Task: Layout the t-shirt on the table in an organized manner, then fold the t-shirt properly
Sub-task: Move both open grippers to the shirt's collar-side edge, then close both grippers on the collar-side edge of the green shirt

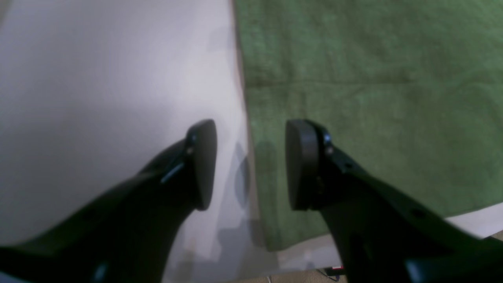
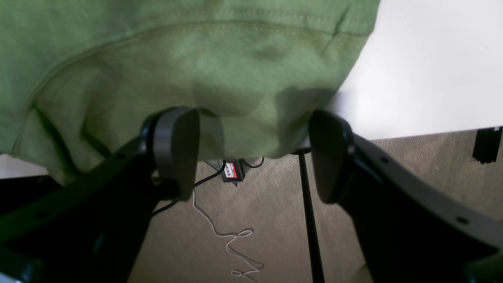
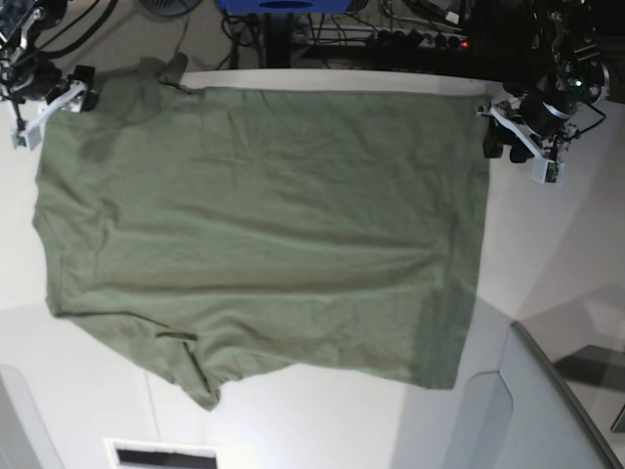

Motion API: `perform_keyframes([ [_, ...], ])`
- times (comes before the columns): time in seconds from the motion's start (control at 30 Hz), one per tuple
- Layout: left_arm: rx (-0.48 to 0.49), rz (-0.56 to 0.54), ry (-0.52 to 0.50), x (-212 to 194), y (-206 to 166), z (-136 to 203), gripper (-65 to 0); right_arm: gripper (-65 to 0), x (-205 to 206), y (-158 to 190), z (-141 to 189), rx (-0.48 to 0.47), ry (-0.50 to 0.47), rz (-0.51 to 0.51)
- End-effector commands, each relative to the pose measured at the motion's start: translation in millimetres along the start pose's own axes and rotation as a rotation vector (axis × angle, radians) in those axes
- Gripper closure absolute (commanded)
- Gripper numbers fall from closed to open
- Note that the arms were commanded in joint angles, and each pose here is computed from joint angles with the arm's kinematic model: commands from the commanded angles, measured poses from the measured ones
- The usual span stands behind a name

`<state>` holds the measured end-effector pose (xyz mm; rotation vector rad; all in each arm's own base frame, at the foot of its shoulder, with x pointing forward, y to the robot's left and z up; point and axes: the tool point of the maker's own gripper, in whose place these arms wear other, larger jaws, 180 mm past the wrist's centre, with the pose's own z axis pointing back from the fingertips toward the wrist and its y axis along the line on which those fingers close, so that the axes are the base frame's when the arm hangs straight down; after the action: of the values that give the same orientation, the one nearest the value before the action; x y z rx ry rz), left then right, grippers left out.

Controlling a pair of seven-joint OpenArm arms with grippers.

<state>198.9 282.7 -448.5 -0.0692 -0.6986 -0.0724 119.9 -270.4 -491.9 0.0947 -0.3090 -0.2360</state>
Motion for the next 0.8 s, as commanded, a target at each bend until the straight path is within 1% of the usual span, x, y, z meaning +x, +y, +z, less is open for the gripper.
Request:
perform_keyframes([
  [0.0,0.006,-0.006,-0.031,8,4,4,-28.3,-40.4,1,-4,2,-0.010,0.000,0.003],
  [0.1,0.006,-0.005,-0.027,6,4,5,-28.3,-40.2,1,-4,2,-0.010,0.000,0.003],
  [0.13,0.006,-0.005,-0.027,6,4,5,-28.3,-39.5,1,-4,2,-0.010,0.000,0.003],
  [0.17,0.006,-0.005,-0.027,6,4,5,-28.3,-37.1,1,-4,2,-0.010,0.000,0.003],
  [0.2,0.006,-0.005,-0.025,5,4,5,-28.3,-32.7,1,-4,2,-0.010,0.000,0.003],
  [0.33,0.006,-0.005,-0.024,4,4,5,-28.3,-7.1,1,-4,2,-0.010,0.004,0.003],
  [0.37,0.005,-0.004,-0.015,0,4,6,-28.3,-4.8,0,-4,2,-0.010,0.006,0.003],
  [0.47,0.005,-0.003,0.002,-6,4,8,-29.0,-4.4,0,-4,2,-0.010,0.006,0.003],
  [0.57,0.002,0.005,0.031,-21,1,12,-29.1,-3.9,0,-4,2,-0.010,0.006,0.003],
  [0.67,-0.003,0.034,0.042,-30,-6,13,-29.3,-3.8,0,-4,2,-0.011,0.006,0.005],
  [0.77,0.028,0.091,0.038,-40,-2,18,-29.3,-3.8,1,-4,3,-0.013,0.005,0.006],
])
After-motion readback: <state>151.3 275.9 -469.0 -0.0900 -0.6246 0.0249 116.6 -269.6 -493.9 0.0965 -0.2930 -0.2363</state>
